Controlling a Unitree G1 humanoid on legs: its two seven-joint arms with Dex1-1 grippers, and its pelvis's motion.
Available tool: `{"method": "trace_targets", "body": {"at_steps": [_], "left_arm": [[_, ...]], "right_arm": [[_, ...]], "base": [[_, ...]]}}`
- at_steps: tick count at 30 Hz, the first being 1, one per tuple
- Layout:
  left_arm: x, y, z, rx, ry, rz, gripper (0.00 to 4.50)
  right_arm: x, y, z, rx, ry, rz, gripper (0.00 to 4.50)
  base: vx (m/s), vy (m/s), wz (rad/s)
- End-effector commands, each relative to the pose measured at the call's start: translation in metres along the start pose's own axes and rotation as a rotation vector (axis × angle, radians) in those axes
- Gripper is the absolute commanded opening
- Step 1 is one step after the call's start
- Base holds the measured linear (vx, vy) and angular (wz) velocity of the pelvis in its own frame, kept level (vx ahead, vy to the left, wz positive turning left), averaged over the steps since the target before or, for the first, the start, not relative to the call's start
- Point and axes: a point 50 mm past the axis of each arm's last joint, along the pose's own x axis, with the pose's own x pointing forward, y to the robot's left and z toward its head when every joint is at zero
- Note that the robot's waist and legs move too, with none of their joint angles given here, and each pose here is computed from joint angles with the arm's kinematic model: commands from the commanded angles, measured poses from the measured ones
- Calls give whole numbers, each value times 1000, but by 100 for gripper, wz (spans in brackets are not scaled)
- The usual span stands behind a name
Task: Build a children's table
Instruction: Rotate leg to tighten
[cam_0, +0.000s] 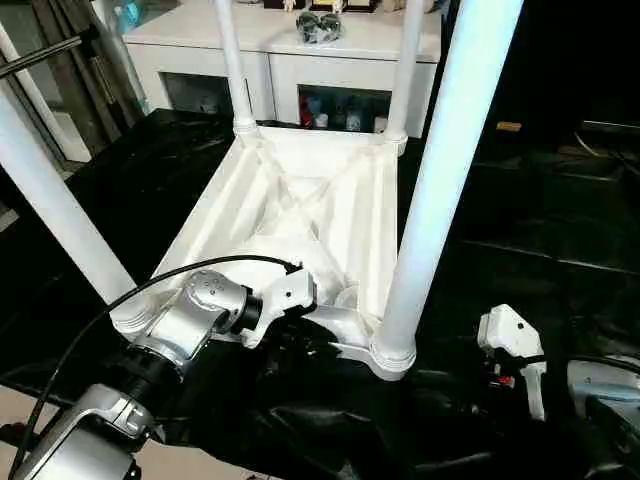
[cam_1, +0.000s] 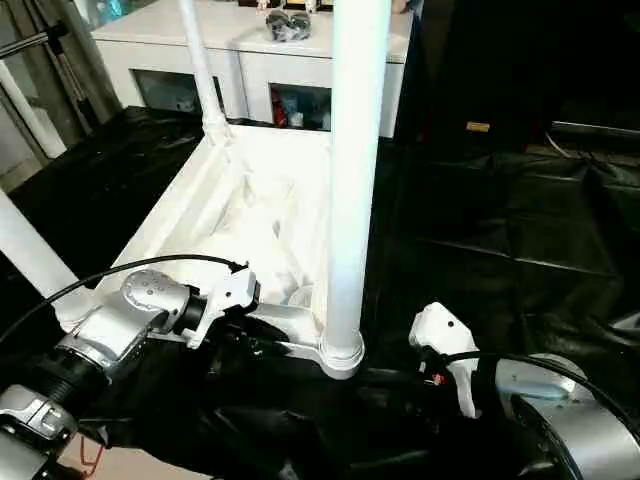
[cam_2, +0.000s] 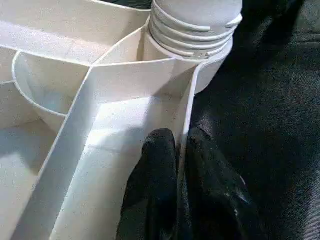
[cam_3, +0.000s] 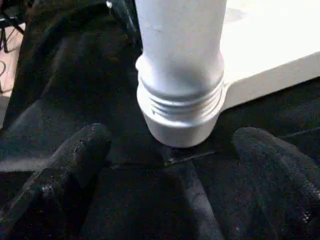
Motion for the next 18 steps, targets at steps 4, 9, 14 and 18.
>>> {"method": "trace_targets", "body": {"at_steps": [4,9,14,18], "left_arm": [[1,-4,-15,-21,65,31,5],[1,-7,-19,-29,75,40,2],[-1,-14,-25,-62,69,102,2],[0,-30,-25,-156,-1,247,2]], "right_arm": [[2,-4,3,-13,7,1,450],[3,-5,3,-18,12,-3,450],[6,-9,3,-19,5,-12,450],[18,-20,7,-7,-49,-74,450]], "base": [[0,0,0],[0,0,0],[0,0,0],[0,0,0]]}}
